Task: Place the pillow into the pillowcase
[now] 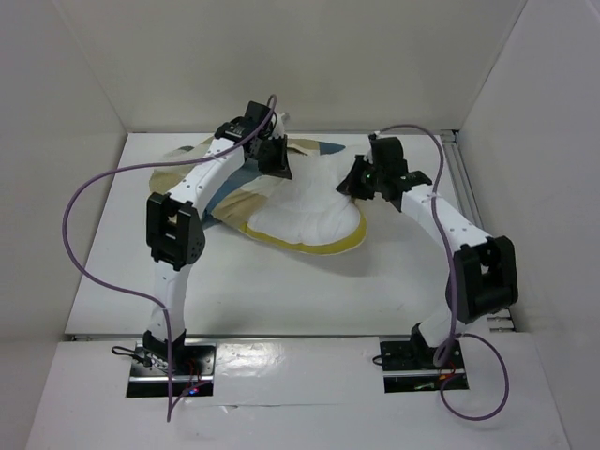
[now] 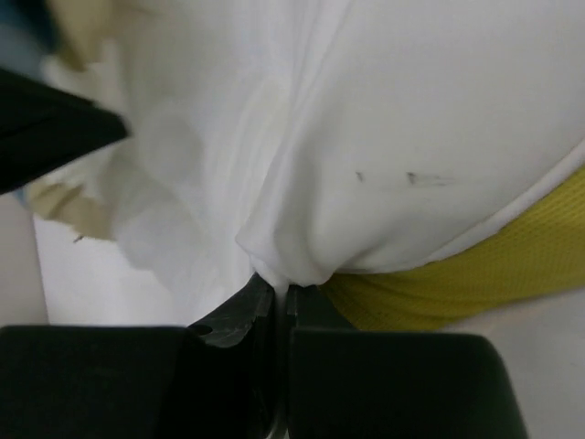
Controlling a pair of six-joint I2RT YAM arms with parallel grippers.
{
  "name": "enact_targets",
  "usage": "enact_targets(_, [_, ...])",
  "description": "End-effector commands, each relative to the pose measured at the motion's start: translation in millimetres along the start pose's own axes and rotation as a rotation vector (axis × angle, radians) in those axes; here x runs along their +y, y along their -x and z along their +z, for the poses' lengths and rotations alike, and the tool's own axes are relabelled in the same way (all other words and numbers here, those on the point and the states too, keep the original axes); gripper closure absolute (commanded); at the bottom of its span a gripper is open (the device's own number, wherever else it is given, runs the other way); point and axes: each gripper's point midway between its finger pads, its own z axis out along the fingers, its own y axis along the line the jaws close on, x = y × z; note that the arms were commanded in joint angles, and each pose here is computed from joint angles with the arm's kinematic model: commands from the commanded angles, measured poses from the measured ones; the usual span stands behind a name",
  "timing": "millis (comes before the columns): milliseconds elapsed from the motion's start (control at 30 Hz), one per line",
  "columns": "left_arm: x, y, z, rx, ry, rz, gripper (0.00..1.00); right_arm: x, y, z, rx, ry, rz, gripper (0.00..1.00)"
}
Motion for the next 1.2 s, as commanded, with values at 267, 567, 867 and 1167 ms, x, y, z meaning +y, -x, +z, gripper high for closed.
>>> enact_targets(267, [-136.8, 34.2, -118.1, -0.131, -0.463, 0.039, 1.00, 143.0, -71.6, -100.1, -0.013, 0.312, -0.103, 1.00])
enact_targets(567, [-72.3, 6.3, -76.8, -0.056, -0.159, 0.001, 1.00, 134.3, -224.7, -56.6, 0.253, 0.276, -0.261, 1.00])
enact_targets(867, [-62.0, 11.3, -92.6, -0.093, -0.084, 0.056, 0.33, 135.5, -116.2, -98.9, -0.014, 0.107, -0.444, 0.21])
enact_targets(1167, [-42.0, -9.6, -76.2, -0.042, -0.013, -0.004, 0.92, 64.1, -36.9, -59.6, -0.089, -0.197, -0.330, 0.92])
